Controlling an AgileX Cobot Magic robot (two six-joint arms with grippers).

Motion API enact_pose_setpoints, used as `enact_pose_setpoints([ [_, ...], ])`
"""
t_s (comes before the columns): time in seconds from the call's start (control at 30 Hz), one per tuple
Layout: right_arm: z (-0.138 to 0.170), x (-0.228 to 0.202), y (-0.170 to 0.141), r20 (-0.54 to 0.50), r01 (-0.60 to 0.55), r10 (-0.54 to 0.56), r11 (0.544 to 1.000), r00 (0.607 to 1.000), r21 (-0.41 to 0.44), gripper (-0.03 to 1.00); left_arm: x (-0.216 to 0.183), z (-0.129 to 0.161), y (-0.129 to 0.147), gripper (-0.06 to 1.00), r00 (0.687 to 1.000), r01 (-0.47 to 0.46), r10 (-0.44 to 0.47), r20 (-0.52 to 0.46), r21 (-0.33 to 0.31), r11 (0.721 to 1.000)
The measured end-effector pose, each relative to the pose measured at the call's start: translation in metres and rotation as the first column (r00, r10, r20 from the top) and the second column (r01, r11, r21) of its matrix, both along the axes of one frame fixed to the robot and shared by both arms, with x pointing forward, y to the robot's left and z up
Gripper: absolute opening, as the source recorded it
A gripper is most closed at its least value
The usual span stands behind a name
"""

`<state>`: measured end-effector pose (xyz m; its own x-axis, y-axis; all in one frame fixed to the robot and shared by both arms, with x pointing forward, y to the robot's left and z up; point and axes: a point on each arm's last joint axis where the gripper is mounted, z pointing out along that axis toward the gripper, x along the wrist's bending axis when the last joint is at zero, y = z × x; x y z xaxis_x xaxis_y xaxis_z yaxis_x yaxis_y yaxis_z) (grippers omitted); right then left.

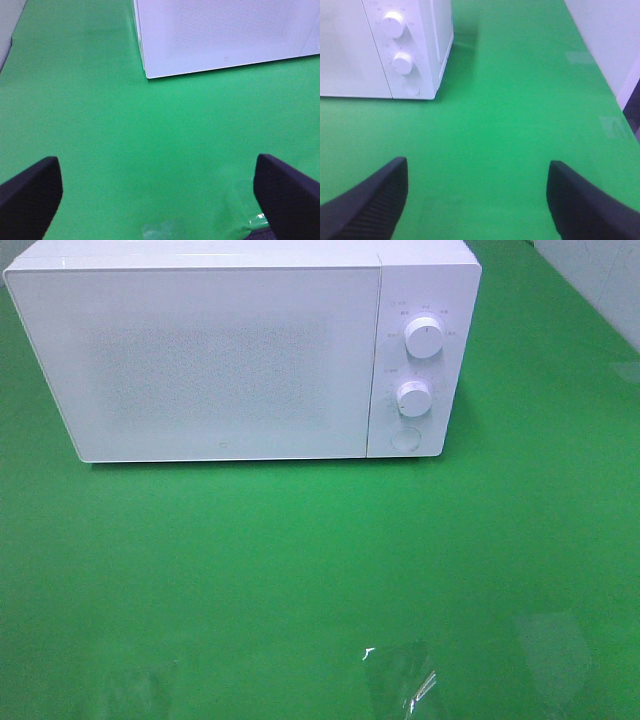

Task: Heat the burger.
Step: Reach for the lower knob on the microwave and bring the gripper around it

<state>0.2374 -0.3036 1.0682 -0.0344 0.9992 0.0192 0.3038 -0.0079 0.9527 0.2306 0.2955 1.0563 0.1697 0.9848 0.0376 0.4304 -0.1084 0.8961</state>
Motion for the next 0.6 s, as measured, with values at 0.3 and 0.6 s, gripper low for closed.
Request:
enact_pose_setpoints([
  [0.3, 0.012, 0.027, 0.003, 0.041, -0.01, 0.01, 1.0, 0.999, -0.002, 0.73, 0.0, 0.0, 0.0, 0.96, 1.0, 0.0, 0.0, 0.0, 0.0, 1.0],
  [0.6, 0.012, 0.057, 0.007, 0.058, -0.021, 0.021, 1.0, 0.998, -0.005, 0.73, 0.0, 0.0, 0.0, 0.96, 1.0, 0.0, 0.0, 0.0, 0.0, 1.0],
])
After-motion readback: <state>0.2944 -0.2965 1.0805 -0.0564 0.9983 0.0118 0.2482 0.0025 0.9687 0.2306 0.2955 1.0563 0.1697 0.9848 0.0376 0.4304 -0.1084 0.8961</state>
